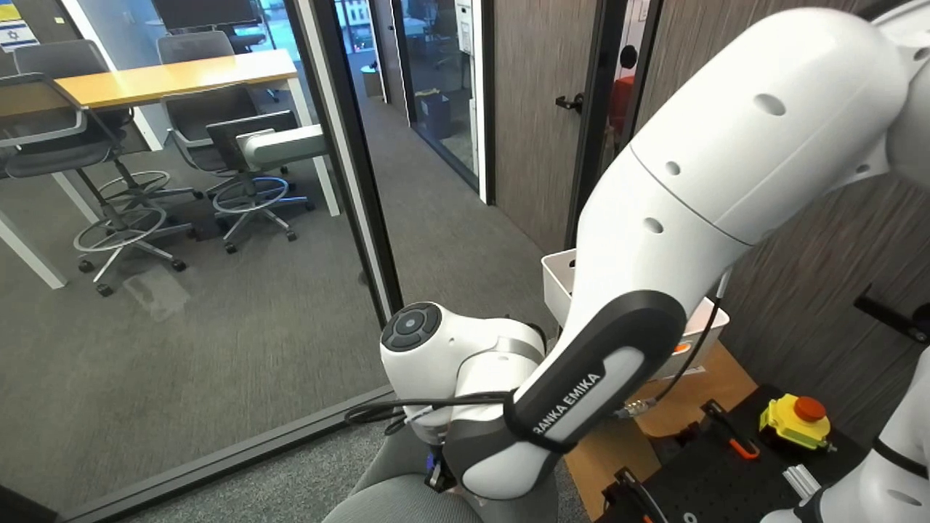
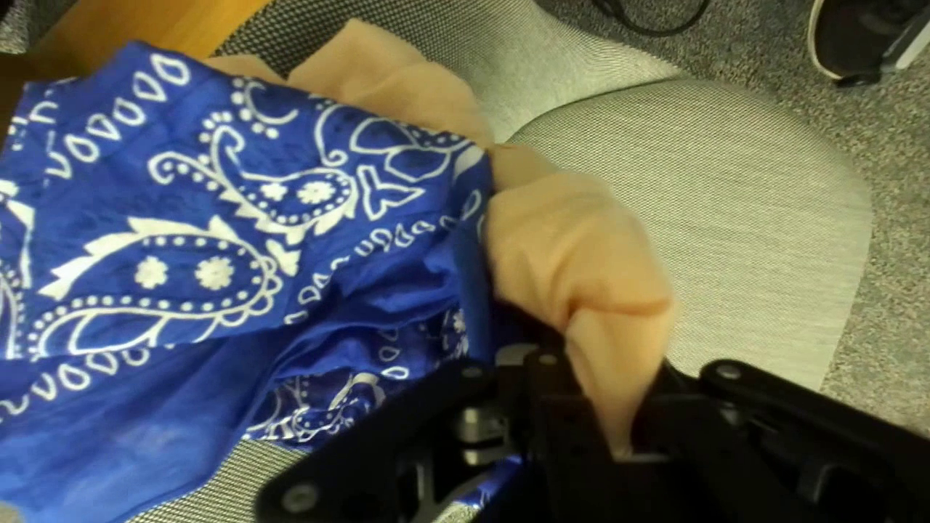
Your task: Pick up the peach shirt and blue bandana from the bin and put them on the back of the chair
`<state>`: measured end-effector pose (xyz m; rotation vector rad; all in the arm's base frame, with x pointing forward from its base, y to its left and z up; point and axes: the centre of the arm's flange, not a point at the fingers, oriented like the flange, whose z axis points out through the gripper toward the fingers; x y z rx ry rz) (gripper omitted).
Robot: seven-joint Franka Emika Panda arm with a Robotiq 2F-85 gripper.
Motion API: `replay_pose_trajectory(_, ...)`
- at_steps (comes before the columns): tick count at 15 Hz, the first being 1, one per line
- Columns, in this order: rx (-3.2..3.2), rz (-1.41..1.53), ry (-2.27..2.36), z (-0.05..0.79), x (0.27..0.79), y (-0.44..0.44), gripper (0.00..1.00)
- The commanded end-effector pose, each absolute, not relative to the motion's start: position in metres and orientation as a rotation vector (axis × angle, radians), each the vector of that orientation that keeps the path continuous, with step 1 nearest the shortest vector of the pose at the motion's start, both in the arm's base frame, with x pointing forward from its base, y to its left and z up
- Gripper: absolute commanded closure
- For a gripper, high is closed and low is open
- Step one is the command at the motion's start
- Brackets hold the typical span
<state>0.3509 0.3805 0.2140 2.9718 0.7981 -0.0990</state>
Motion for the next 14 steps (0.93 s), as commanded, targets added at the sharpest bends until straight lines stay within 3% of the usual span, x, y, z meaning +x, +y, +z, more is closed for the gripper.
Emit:
replay_pose_trajectory(1, 2.977, -0.095, 0.745, 0.220, 0.373, 0.376, 0.92)
replay_pose_trajectory(13, 3.017, -0.153, 0.624, 0.215, 0.393, 0.350, 0.90)
replay_pose_trajectory(14, 3.019, -0.168, 0.609, 0.217, 0.393, 0.349, 0.65)
